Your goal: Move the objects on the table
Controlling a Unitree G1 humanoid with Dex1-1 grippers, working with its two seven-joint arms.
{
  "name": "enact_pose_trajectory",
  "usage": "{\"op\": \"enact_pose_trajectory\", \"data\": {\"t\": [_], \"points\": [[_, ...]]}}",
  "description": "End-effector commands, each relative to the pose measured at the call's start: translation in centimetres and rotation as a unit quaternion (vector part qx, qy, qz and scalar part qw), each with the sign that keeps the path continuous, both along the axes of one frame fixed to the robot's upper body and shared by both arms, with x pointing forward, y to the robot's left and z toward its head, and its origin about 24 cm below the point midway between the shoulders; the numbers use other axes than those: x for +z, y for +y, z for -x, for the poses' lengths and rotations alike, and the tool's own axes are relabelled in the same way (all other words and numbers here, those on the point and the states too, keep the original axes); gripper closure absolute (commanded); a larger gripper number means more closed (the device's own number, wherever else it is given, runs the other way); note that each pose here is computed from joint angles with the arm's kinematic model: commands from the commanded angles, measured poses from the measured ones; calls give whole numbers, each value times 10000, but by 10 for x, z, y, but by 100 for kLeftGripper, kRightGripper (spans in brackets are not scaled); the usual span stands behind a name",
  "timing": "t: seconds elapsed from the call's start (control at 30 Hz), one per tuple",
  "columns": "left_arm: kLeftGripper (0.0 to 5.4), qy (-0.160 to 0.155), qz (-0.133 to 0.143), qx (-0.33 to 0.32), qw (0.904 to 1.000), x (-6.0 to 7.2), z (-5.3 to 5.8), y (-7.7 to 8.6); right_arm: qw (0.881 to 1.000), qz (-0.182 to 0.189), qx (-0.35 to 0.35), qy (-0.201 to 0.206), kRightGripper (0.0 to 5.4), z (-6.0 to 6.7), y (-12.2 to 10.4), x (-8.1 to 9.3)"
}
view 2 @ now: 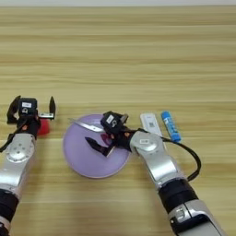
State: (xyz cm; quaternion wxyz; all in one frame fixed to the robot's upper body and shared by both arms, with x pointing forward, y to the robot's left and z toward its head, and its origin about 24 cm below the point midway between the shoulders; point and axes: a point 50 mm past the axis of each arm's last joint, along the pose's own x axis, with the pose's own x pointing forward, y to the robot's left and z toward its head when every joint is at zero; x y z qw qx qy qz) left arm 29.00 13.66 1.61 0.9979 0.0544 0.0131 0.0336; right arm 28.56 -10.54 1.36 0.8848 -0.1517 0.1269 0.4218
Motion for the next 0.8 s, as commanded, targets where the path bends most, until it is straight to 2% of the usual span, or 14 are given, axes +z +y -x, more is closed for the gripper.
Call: {"op": "enact_pose_trajectory", "data": {"t": [0.03,0.43,0.8], "points": [[0,-74,-22,-23,10000,4,-3,-3,10000,2,88,-9,3,-5,5,2],[0,-74,-16,-18,10000,4,-3,-6,9987,-159,91,478,3,-9,11,-10],[0,-92,-12,-19,10000,5,-3,-7,9959,-86,-160,882,3,-17,10,-28]]}}
